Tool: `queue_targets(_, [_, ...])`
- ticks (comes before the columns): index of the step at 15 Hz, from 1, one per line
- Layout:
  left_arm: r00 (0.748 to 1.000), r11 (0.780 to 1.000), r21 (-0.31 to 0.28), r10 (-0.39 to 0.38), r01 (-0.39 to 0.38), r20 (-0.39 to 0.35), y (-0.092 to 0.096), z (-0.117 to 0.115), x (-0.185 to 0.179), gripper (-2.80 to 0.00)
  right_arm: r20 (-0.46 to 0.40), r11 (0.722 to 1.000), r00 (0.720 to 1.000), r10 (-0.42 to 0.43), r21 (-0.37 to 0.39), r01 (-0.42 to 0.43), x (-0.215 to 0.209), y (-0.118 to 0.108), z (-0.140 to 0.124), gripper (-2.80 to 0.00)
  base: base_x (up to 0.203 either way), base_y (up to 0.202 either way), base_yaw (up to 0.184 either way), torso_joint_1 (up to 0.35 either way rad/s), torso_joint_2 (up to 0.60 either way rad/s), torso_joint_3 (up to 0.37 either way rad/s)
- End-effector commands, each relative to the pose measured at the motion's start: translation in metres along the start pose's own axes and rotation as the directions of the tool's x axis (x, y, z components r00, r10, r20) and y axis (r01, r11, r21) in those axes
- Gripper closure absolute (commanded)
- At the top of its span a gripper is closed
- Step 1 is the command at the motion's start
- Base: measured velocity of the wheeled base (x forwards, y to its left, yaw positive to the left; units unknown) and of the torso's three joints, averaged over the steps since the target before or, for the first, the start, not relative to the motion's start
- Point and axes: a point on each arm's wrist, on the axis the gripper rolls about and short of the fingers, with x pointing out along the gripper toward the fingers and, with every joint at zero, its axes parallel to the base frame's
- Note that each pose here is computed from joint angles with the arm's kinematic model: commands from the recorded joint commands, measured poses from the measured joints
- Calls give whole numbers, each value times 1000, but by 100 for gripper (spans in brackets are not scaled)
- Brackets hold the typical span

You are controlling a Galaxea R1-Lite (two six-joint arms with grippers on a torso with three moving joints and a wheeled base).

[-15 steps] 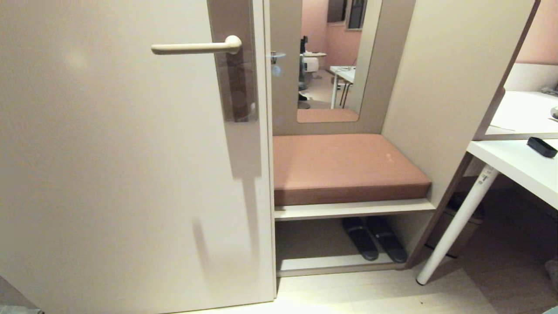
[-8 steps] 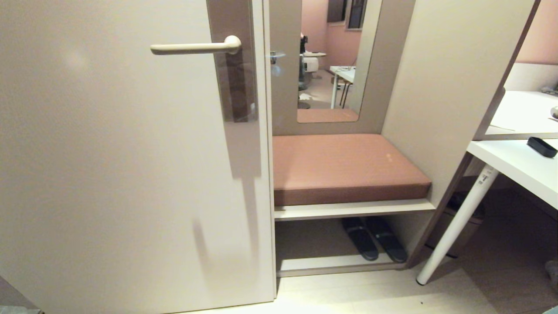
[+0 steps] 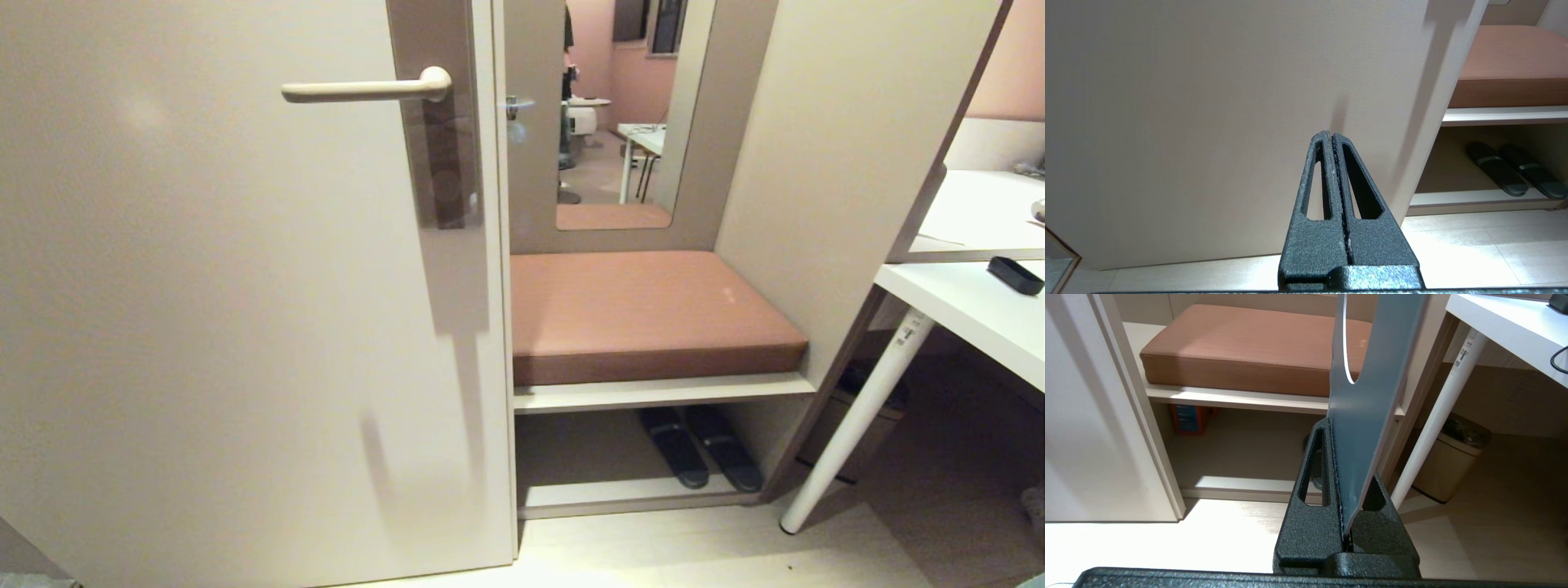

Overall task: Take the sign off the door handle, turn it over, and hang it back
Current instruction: Hand it to the other hand

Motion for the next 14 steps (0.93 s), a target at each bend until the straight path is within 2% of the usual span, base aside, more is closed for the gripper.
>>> queue_targets(1, [1000, 1000, -2, 0, 0, 0, 0, 0, 0, 0, 1, 1000, 1000, 2, -4, -2, 0, 0, 0, 0, 0, 0, 0, 0, 0, 0])
queue_targets(14, [1000, 1000, 1, 0, 0, 0, 0, 0, 0, 0, 1, 1000, 1000, 0, 15, 0, 0, 0, 0, 0, 0, 0, 0, 0, 0, 0])
